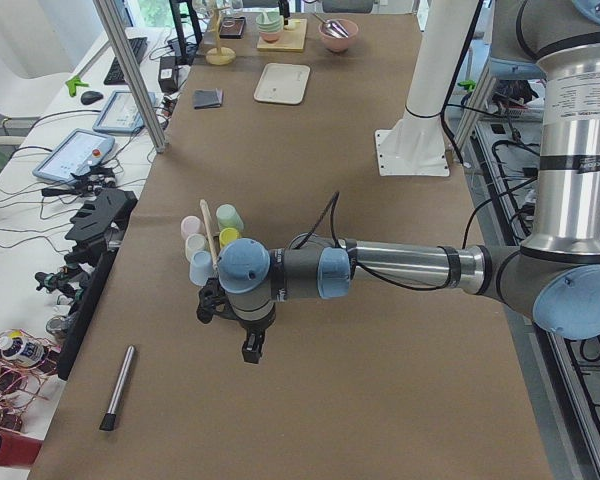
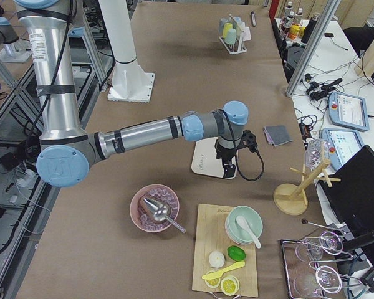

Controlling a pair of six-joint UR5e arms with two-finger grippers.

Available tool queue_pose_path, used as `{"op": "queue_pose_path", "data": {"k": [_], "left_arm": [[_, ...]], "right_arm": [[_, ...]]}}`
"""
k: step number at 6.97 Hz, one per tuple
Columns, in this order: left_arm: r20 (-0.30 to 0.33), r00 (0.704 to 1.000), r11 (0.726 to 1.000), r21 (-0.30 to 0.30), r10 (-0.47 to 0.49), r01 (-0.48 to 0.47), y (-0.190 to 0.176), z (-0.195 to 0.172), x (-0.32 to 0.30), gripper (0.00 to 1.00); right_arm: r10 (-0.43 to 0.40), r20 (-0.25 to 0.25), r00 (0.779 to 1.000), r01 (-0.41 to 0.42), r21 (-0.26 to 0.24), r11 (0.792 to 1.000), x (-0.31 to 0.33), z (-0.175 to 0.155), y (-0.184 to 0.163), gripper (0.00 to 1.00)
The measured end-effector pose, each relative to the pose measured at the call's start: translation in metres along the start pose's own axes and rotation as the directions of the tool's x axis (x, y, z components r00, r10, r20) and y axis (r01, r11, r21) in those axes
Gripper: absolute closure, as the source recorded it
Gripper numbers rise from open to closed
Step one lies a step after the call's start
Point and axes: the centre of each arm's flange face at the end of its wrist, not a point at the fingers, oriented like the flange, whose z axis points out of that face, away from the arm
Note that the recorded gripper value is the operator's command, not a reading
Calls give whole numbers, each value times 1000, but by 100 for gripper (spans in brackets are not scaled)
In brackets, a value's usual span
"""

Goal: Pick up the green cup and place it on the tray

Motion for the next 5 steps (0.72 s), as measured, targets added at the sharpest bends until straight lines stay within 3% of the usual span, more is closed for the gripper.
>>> {"op": "queue_pose_path", "data": {"k": [5], "left_arm": [[13, 999, 999, 35, 40, -41, -18, -18, 16, 2]], "right_arm": [[-4, 5, 1000, 4, 5, 1000, -2, -1, -1, 0]]}}
